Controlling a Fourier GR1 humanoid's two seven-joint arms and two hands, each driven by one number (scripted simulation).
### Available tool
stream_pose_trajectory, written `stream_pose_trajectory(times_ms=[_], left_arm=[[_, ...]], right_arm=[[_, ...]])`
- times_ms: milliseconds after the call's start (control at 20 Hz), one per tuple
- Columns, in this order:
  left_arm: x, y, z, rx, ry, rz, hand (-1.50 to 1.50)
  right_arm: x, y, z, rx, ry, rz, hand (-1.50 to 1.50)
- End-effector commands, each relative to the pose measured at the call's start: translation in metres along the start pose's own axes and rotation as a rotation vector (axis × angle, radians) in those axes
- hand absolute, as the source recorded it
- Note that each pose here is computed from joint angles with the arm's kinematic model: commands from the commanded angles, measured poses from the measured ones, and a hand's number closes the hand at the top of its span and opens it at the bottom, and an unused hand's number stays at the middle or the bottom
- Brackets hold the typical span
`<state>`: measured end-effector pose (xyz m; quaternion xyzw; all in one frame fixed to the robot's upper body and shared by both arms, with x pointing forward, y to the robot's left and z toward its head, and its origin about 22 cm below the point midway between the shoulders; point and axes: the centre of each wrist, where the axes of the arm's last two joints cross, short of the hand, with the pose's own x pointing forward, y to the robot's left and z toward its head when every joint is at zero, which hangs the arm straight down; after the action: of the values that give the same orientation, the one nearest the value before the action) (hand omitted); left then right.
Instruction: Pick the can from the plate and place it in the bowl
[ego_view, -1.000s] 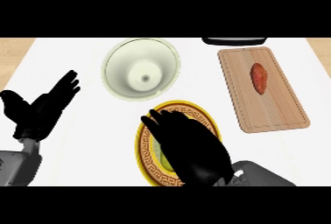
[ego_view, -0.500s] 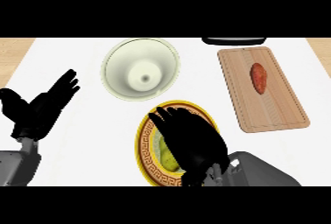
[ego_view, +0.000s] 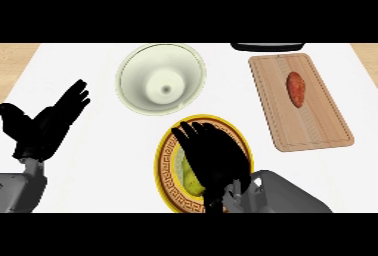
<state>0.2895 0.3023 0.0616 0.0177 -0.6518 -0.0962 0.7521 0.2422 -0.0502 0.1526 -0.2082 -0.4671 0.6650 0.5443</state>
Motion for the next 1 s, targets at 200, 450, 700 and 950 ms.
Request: stream_pose_trajectory(times_ms=[200,450,700,950], left_arm=[[0.005,-0.003,0.005,-0.009,-0.002,-0.01,0.0],[0.014,-0.018,-0.004,0.009,0.004,0.005,0.0],[0.008,-0.005,-0.005,-0.007,0.0,0.014,0.0],[-0.009,-0.019,0.004,-0.001,-0.01,0.011,0.0]], right_arm=[[-0.015,0.006,-0.018,0.063,0.147,0.03,-1.5],[-0.003,-0.008,-0.014,0.072,0.151,0.028,-1.5],[-0.018,0.027,-0.032,0.094,0.189,0.041,-1.5],[-0.029,0.043,-0.048,0.097,0.208,0.037,-1.5]])
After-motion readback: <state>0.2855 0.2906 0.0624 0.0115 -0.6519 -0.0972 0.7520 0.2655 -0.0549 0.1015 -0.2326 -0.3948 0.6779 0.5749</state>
